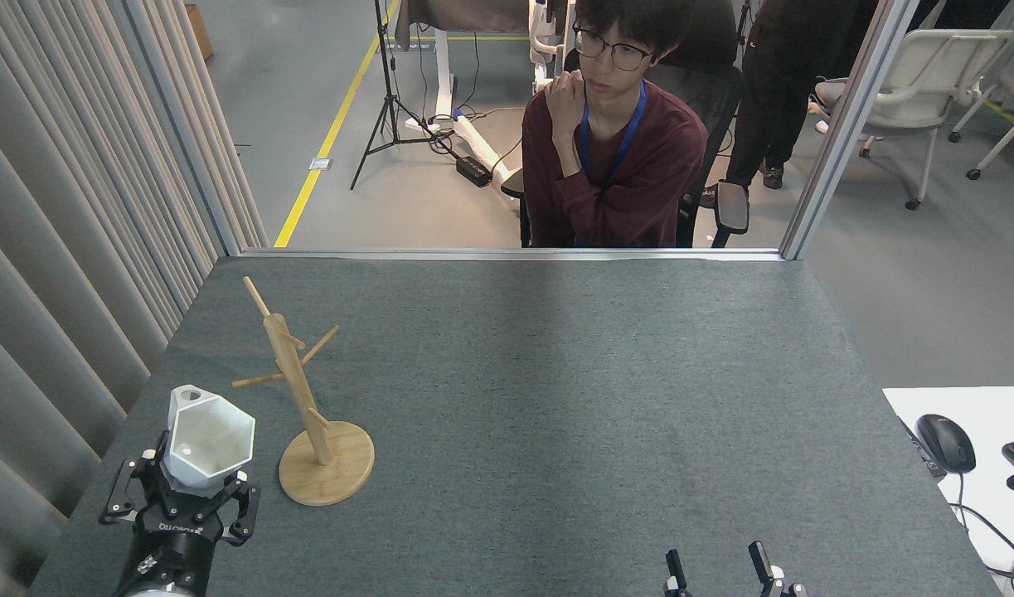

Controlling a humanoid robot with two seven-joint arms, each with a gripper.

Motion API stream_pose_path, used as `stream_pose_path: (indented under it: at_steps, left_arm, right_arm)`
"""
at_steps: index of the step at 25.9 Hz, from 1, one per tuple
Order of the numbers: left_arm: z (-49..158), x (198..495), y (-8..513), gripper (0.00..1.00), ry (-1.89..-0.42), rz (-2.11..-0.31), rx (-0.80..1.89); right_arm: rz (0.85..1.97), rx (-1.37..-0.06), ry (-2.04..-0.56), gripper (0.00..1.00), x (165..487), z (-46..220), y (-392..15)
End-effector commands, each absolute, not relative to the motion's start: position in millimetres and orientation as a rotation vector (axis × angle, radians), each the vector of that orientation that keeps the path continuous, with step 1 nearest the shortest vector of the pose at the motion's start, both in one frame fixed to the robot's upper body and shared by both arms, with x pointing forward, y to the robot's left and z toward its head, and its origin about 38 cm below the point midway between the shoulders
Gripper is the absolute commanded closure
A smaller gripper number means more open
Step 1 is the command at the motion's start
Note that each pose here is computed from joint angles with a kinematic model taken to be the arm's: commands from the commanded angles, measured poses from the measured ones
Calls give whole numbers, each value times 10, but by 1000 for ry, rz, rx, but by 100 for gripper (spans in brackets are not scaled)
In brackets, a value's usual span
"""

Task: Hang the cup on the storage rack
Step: 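Carry the cup with the left gripper toward the wooden mug tree, then hook the cup handle onto a mug-tree arm with the left gripper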

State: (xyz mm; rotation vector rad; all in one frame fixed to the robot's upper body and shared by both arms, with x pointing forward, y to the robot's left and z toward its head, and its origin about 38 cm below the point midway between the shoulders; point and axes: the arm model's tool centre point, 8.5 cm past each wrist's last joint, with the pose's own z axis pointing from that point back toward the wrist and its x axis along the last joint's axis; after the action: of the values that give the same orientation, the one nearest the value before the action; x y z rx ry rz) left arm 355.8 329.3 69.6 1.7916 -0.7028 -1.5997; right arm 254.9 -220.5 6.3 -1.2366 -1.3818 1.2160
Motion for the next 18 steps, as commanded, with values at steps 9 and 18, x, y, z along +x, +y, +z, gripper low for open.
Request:
stream_pose_path:
  at_steps: [9, 18]
  left_arm:
    - [793, 3820, 2937, 60, -759, -1695, 1834]
    - [723, 3904, 2766, 49, -780, -1754, 1821]
  right_arm:
    - [1210, -1237, -1386, 0, 2548, 65, -2189]
    - [1211, -1234, -1384, 0, 2549, 50, -2190]
